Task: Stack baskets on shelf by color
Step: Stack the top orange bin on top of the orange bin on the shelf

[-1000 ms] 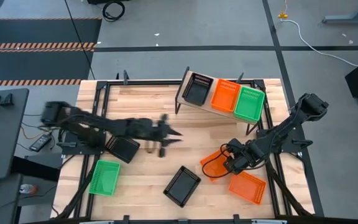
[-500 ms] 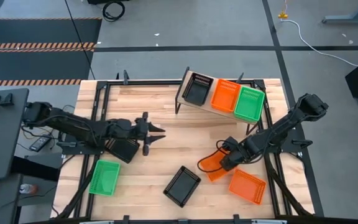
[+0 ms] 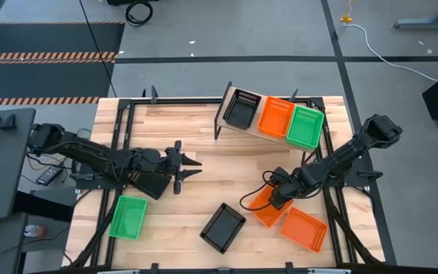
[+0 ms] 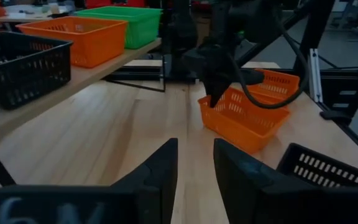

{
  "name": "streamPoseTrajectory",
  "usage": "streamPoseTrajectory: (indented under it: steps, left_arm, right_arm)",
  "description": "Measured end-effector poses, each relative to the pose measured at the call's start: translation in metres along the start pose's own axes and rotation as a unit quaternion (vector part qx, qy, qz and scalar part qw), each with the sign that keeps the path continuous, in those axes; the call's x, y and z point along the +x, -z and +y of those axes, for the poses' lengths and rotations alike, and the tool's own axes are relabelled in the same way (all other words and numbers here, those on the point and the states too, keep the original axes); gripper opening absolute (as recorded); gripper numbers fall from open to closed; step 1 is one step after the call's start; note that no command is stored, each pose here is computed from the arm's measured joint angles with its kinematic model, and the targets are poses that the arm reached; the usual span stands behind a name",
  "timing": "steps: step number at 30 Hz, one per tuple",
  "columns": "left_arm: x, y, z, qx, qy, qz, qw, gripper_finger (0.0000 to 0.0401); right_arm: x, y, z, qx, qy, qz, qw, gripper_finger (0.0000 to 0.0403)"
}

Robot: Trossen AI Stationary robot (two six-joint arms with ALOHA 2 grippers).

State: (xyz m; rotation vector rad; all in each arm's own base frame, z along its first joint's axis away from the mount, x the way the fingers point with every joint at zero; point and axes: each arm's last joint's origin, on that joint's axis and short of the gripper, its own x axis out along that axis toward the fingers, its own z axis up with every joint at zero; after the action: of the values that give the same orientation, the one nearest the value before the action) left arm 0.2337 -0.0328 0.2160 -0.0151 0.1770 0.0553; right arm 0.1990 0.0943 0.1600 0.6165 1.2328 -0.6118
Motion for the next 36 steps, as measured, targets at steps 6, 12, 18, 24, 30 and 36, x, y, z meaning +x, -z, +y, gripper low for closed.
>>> streamPoseTrajectory:
  steps: [6,12,18,24,30,36]
  left_arm:
    - [-0.001,0.003,-0.005,0.005,0.011,0.012,1.0,0.011]
    - [-0.001,0.002,-0.007,0.004,0.014,0.01,1.0,0.011]
    - [-0.001,0.002,-0.007,-0.002,0.014,0.01,1.0,0.011]
    - [-0.001,0.002,-0.007,0.0,0.014,0.01,1.0,0.011]
    - [-0.001,0.002,-0.007,0.0,0.014,0.009,1.0,0.011]
    - [-0.001,0.002,-0.007,-0.003,0.014,0.008,1.0,0.011]
  right_arm:
    - [-0.013,-0.01,0.01,-0.012,-0.018,-0.025,0.999,0.0009]
    - [-0.05,-0.038,0.031,-0.054,-0.054,-0.057,0.995,0.0009]
    - [-0.106,-0.074,0.042,-0.104,-0.077,-0.09,0.988,0.0009]
    - [-0.166,-0.105,0.034,-0.167,-0.083,-0.109,0.976,0.0009]
    - [-0.215,-0.135,0.002,-0.187,-0.055,-0.128,0.972,0.0009]
    - [-0.244,-0.161,-0.037,-0.208,-0.015,-0.145,0.967,0.0009]
